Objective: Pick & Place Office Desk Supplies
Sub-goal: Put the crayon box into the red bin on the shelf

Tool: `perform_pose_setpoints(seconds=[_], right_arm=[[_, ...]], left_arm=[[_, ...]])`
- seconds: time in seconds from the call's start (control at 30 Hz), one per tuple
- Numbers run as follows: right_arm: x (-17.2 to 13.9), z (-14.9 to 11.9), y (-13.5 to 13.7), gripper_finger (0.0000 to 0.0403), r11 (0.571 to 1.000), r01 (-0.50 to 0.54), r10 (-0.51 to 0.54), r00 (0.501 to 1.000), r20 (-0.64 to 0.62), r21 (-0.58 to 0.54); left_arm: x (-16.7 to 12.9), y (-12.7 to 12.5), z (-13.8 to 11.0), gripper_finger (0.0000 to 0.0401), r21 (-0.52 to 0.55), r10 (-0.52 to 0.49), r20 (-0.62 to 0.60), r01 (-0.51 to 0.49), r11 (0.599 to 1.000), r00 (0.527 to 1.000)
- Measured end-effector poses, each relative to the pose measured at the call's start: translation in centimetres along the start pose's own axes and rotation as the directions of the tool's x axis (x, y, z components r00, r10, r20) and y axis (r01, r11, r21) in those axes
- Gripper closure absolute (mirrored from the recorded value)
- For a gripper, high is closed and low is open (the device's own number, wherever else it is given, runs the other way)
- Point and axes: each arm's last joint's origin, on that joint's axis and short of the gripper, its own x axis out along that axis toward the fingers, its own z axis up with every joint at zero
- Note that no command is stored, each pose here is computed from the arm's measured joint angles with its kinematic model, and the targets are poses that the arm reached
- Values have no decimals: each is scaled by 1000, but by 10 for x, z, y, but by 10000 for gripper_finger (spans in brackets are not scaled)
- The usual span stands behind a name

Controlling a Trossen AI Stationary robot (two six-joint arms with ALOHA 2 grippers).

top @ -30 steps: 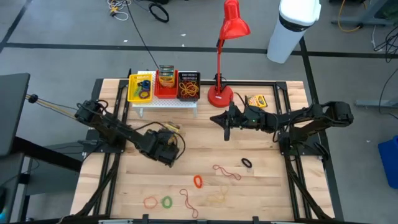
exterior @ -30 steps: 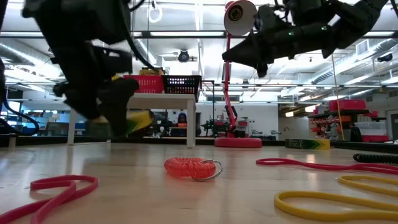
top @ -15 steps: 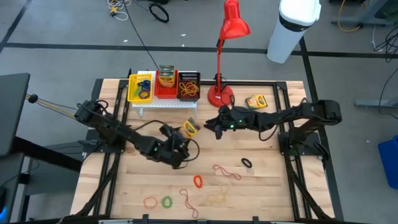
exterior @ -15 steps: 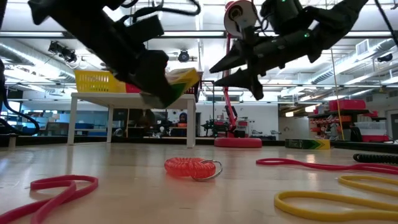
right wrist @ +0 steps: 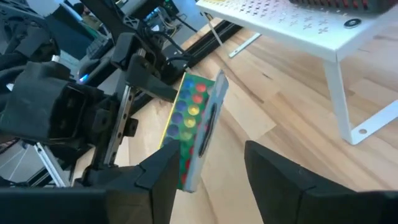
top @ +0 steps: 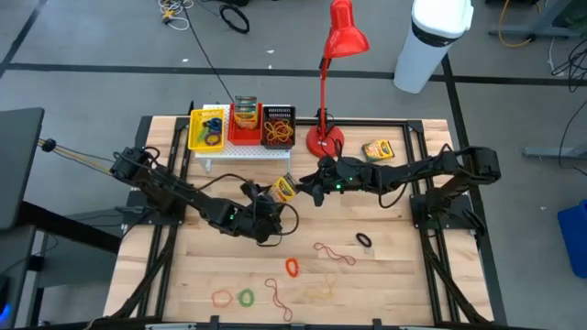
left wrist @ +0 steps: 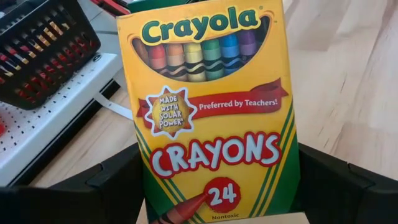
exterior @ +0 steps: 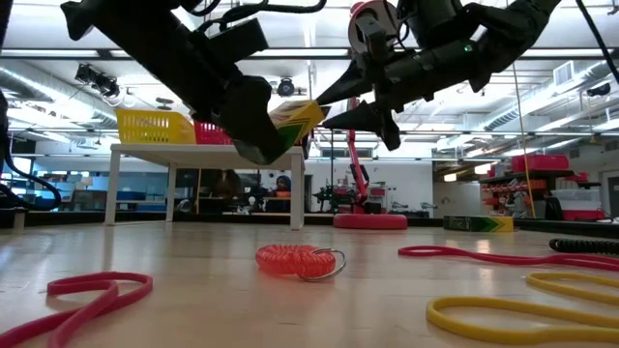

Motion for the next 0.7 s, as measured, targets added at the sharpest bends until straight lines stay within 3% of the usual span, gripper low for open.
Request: perform_pose_setpoints(seconds=[0.17,0.4,0.6,0.7], right_arm=[[0,0,0,258,1000,-1,1,1000,0,-17],[0,0,1,384,998,-1,1,1000,1,-65],[0,-1,-1,390,995,11,-11,1000,-1,-103],[0,-3,-1,396,992,10,-12,1000,-15,-126]], left_arm=[[0,-2,5,57,-26,-15,31,16,1000,999],[2,-3,7,57,-54,-67,24,68,996,997],[7,-2,8,57,-138,-141,-6,139,981,990],[10,-2,8,51,-136,-233,-39,226,965,972]])
